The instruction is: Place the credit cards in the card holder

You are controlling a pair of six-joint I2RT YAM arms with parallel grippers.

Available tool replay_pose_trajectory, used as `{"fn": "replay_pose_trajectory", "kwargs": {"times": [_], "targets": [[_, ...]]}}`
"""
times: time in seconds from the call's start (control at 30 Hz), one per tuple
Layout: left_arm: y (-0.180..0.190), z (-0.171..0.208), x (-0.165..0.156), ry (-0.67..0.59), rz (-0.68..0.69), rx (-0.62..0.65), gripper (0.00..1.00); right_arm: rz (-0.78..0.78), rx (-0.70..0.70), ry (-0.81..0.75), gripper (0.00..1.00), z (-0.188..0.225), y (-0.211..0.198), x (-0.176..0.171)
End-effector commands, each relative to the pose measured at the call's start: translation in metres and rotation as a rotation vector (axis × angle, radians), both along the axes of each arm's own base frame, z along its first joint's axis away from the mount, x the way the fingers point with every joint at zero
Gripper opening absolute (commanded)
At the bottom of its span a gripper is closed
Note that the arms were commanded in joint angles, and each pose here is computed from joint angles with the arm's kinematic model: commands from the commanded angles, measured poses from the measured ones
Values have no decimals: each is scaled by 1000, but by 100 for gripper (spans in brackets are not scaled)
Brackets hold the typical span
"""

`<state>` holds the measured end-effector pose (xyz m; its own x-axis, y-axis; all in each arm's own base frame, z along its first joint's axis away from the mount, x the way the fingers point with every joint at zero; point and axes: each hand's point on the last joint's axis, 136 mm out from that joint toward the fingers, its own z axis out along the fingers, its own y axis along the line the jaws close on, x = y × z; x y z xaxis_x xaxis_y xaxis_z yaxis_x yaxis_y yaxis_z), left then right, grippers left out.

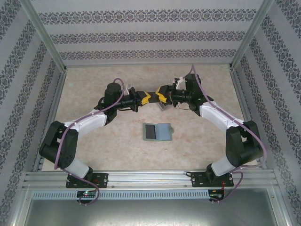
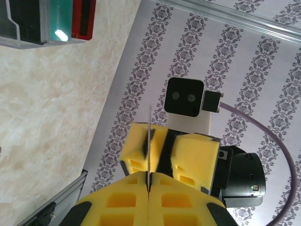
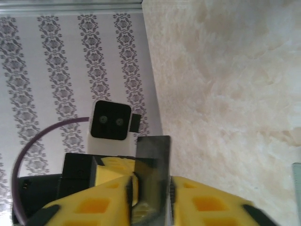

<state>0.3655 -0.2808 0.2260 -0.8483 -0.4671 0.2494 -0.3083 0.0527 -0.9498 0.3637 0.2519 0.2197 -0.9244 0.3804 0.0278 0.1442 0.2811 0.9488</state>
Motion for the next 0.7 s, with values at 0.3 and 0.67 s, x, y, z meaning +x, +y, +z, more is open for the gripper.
{"fn": "replay_pose_trajectory", "kwargs": {"times": [0.3,0.67], "targets": [[23,-95,-66,-153,-144,520,0,146,-466,-7,27,-120,-29,-75],[-13,-137,-82,-198,-215,559,0,181,-683,79,21,-185,-47,-94]]}}
